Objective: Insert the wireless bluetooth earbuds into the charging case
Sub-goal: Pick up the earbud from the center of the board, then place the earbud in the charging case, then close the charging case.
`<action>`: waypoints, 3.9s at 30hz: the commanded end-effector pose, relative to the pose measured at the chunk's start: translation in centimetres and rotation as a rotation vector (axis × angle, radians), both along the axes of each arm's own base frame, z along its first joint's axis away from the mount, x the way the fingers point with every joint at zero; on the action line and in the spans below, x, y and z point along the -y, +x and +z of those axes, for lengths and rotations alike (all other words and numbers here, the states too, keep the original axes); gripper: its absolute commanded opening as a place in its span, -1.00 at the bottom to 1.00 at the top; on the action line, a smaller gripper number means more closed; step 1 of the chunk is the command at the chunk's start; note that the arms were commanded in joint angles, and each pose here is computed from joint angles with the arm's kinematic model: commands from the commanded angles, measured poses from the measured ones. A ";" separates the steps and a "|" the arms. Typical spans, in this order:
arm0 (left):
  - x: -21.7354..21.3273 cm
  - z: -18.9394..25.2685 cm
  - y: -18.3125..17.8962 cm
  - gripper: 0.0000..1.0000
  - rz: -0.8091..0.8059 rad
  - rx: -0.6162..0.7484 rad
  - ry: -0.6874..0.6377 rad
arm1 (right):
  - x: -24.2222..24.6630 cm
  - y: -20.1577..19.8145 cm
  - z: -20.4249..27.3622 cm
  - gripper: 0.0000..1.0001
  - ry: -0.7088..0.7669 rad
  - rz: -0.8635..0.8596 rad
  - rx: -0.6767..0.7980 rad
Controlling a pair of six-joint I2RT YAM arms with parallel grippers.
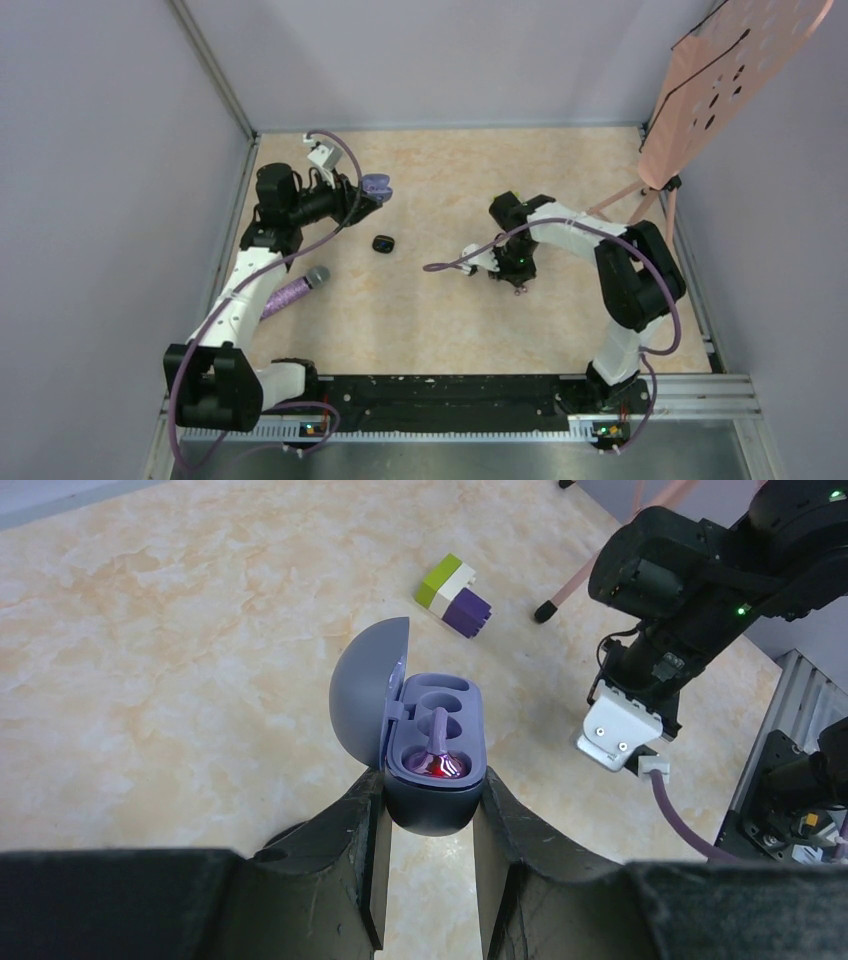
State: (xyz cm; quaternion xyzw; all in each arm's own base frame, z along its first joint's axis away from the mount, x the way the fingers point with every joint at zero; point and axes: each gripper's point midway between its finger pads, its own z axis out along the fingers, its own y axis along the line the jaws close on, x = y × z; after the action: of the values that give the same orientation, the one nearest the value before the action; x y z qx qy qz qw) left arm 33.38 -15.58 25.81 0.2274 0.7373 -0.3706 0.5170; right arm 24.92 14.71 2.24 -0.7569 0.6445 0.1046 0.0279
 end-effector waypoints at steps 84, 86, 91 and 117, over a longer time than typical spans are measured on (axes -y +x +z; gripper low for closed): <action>6.4 7.9 -4.9 -1.00 -0.378 0.107 -0.244 | -21.6 3.8 33.1 -1.00 1.111 -0.124 0.842; 6.4 7.9 -4.9 -1.00 -0.379 0.107 -0.243 | -21.7 3.8 33.0 -1.00 1.109 -0.119 0.839; 6.4 7.7 -4.8 -1.00 -0.377 0.103 -0.243 | -21.9 3.4 32.2 -1.00 1.091 -0.086 0.816; 6.7 5.3 -5.8 -1.00 -0.502 0.181 -0.114 | -19.5 1.2 31.9 0.70 1.028 -0.123 0.323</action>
State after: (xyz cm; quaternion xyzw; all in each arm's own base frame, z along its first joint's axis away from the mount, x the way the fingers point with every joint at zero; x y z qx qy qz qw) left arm 28.52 -22.04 29.72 0.3449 0.6239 -0.5220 0.4683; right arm 27.19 33.73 35.65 -0.5971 0.5200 0.2344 0.5640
